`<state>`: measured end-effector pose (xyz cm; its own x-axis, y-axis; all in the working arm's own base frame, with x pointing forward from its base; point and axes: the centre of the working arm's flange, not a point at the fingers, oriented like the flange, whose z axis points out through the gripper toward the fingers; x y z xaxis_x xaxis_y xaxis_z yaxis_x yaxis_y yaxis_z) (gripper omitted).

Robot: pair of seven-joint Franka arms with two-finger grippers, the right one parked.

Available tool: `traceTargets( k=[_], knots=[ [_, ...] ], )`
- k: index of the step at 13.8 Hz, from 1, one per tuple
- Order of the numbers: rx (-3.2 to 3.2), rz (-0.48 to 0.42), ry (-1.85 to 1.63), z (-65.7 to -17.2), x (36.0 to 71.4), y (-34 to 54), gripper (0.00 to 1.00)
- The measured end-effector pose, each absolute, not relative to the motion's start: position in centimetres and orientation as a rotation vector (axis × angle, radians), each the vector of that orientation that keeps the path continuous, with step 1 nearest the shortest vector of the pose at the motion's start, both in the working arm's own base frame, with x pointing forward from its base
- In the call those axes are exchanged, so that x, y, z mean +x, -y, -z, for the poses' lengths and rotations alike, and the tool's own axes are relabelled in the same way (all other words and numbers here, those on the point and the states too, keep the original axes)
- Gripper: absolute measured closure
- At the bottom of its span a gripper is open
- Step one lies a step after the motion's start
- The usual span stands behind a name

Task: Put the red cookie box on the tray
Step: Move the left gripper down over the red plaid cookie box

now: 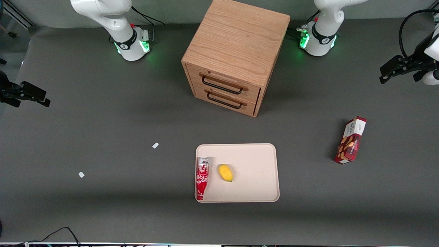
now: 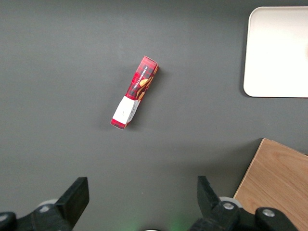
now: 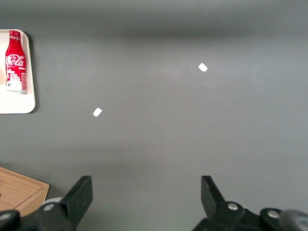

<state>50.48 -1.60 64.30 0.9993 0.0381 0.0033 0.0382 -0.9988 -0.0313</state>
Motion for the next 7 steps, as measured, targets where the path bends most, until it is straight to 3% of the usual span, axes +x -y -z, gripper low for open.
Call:
traceTargets(
  k=[4, 7],
  knots=[
    [-3.11, -0.003, 0.049, -64.1, 50.6, 1.6, 0.0],
    [-3.116, -0.08, -0.118, -61.6, 51.6, 1.3, 0.0]
  ],
)
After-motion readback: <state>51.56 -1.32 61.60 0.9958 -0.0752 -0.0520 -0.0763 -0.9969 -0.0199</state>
